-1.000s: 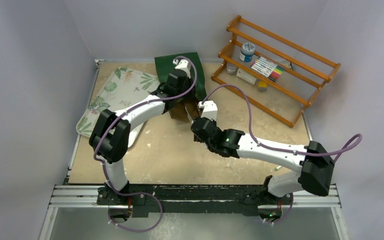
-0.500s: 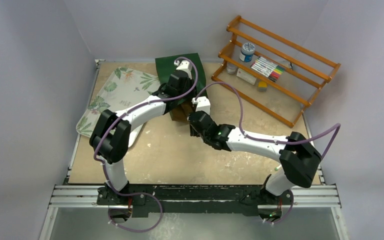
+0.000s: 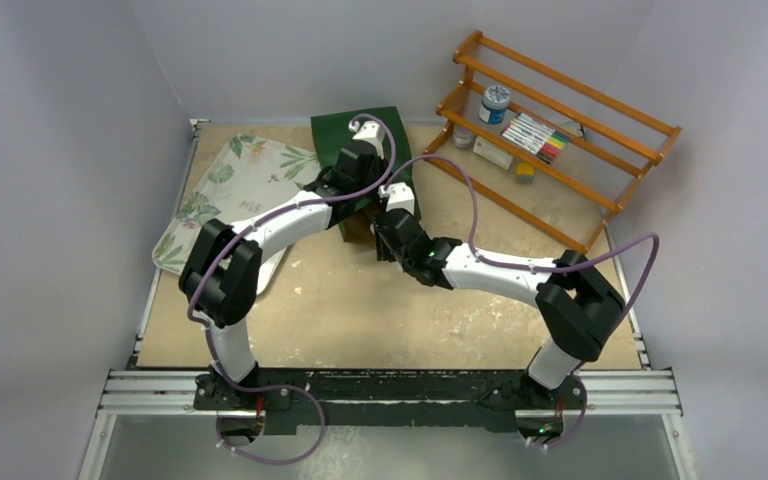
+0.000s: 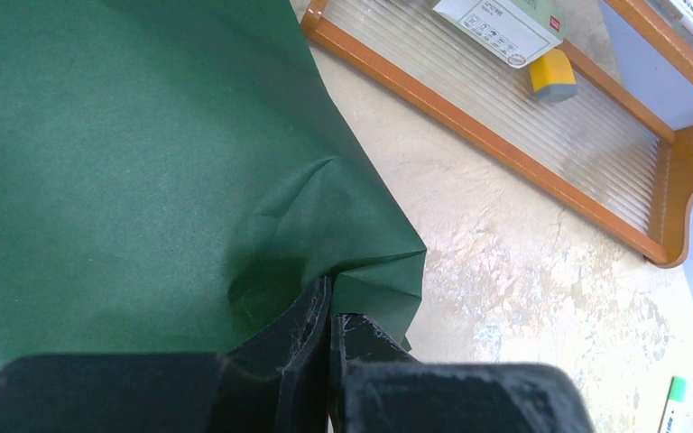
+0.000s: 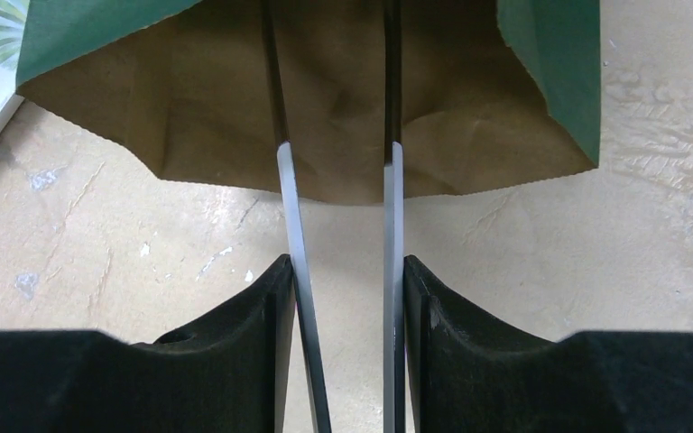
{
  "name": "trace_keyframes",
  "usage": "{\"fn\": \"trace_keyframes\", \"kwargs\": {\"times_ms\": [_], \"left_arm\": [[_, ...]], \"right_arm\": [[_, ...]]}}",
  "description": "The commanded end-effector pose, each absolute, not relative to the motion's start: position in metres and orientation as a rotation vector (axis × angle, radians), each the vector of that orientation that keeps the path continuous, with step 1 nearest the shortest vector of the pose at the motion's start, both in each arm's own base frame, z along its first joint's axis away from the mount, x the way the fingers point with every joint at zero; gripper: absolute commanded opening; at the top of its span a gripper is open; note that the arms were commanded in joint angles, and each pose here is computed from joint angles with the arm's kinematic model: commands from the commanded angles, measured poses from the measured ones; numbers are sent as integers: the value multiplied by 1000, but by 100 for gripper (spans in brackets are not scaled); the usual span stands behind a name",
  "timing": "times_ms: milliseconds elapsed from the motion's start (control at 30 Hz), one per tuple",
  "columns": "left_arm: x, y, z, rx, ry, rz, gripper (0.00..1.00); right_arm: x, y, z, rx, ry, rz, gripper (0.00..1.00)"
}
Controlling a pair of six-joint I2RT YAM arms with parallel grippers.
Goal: Take the fake bread out of the paper bag
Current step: Take out the fake bread from the paper bag.
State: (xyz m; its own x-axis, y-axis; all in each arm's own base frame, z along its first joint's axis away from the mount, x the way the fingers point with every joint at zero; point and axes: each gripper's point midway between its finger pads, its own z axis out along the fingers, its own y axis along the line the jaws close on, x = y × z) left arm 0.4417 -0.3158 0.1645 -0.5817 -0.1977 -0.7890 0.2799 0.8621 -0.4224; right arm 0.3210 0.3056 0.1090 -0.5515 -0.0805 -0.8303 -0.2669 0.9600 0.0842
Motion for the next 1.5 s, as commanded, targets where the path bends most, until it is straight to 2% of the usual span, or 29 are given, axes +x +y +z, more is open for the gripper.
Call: {"fn": "trace_keyframes", "kwargs": {"times_ms": [0,633,733,800,900,967,1067,1133,1233,1267,1467], "left_arm": [[442,-328,197,59,2037,-722,0],[437,-332,193,71,2050,-756,0],[438,-332,193,74,2050,-756,0],[438,-333,192,75,2051,-758,0],[438,-333,192,79,2051,-759,0],[438,-334,191,78,2052,-759,0],[438,-334,190,69,2050,-771,0],[438,-336,191,57,2043,-786,0],[437,-337,190,52,2044,-795,0],[437,-337,191,52,2044,-797,0],[437,-337,192,52,2042,-799,0]], "right_arm": [[341,322,144,-216,2050,319,44],[384,324,129,-215,2046,307,46],[387,327,128,-222,2048,323,38],[387,329,127,-224,2052,331,23],[384,329,123,-215,2067,340,8],[381,327,122,-210,2075,343,2],[379,323,119,-209,2087,329,0],[378,321,118,-206,2088,319,4],[380,320,116,-211,2092,303,36],[381,320,113,-210,2098,295,42],[384,326,106,-213,2113,300,50]]}}
